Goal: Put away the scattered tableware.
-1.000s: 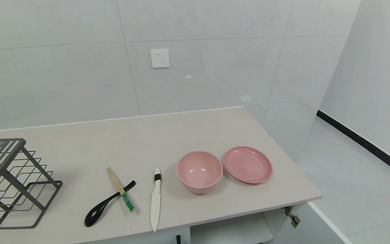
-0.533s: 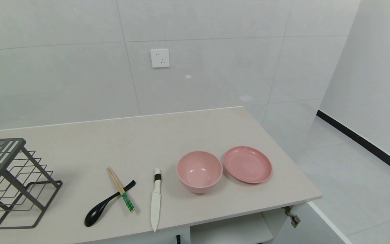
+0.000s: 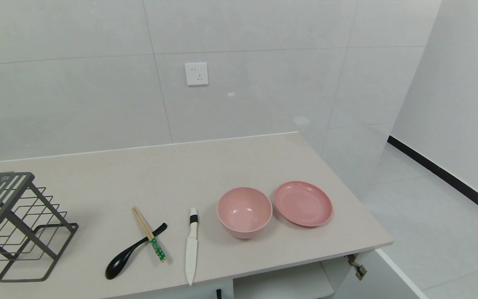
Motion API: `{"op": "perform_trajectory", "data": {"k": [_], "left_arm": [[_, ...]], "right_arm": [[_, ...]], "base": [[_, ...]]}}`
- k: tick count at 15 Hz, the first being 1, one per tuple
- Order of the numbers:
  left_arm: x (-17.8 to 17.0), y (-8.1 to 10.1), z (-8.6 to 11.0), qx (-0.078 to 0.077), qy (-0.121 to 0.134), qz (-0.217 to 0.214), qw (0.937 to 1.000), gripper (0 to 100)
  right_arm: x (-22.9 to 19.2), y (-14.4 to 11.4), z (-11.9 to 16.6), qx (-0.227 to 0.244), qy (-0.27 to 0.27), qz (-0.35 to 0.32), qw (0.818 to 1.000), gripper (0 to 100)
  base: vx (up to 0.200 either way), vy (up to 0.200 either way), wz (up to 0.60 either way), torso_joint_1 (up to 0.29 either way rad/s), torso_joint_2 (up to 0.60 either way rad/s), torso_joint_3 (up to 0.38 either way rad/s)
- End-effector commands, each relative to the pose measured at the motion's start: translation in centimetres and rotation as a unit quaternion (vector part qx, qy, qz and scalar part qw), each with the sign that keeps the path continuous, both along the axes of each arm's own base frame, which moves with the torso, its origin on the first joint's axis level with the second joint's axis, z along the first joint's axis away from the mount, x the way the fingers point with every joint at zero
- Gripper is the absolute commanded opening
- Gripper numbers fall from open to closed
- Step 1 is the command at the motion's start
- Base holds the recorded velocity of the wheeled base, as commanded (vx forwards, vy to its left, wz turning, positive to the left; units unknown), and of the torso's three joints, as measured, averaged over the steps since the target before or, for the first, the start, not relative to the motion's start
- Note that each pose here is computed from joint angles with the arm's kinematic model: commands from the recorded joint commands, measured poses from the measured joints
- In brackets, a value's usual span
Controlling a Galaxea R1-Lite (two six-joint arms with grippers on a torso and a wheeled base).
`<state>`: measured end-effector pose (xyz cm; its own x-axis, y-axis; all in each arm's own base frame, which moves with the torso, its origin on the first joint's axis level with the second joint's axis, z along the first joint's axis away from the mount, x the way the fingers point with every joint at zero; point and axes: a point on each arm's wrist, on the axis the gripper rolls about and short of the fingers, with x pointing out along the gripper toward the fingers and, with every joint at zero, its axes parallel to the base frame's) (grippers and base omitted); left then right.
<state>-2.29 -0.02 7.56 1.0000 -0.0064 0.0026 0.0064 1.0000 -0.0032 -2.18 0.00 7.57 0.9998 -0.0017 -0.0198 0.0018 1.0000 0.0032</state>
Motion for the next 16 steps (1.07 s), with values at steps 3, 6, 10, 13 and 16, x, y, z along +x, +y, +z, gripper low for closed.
{"op": "perform_trajectory", "data": {"k": [3, 6, 10, 13, 16], "left_arm": [[0.01, 0.00, -0.01, 0.001, 0.001, 0.000, 1.0000, 100], [0.01, 0.00, 0.01, 0.001, 0.001, -0.001, 1.0000, 100], [0.01, -0.01, 0.01, 0.001, 0.001, -0.001, 1.0000, 100], [0.01, -0.01, 0.01, 0.002, 0.000, -0.001, 1.0000, 100], [0.01, -0.01, 0.01, 0.002, 0.000, -0.001, 1.0000, 100]], "right_arm": [[0.01, 0.00, 0.00, 0.000, 0.001, 0.001, 1.000, 100], [0.01, 0.00, 0.01, 0.001, 0.000, 0.001, 1.000, 100], [0.00, 0.00, 0.00, 0.001, 0.000, 0.001, 1.000, 100], [0.00, 0.00, 0.00, 0.000, 0.000, 0.001, 1.000, 100], [0.01, 0.00, 0.00, 0.001, 0.001, 0.001, 1.000, 100]], "base": [[0.000, 0.000, 0.00, 0.000, 0.00, 0.000], [0.000, 0.000, 0.00, 0.068, -0.01, 0.062], [0.000, 0.000, 0.00, 0.244, -0.03, 0.193], [0.000, 0.000, 0.00, 0.054, -0.01, 0.042], [0.000, 0.000, 0.00, 0.000, 0.00, 0.000]]}}
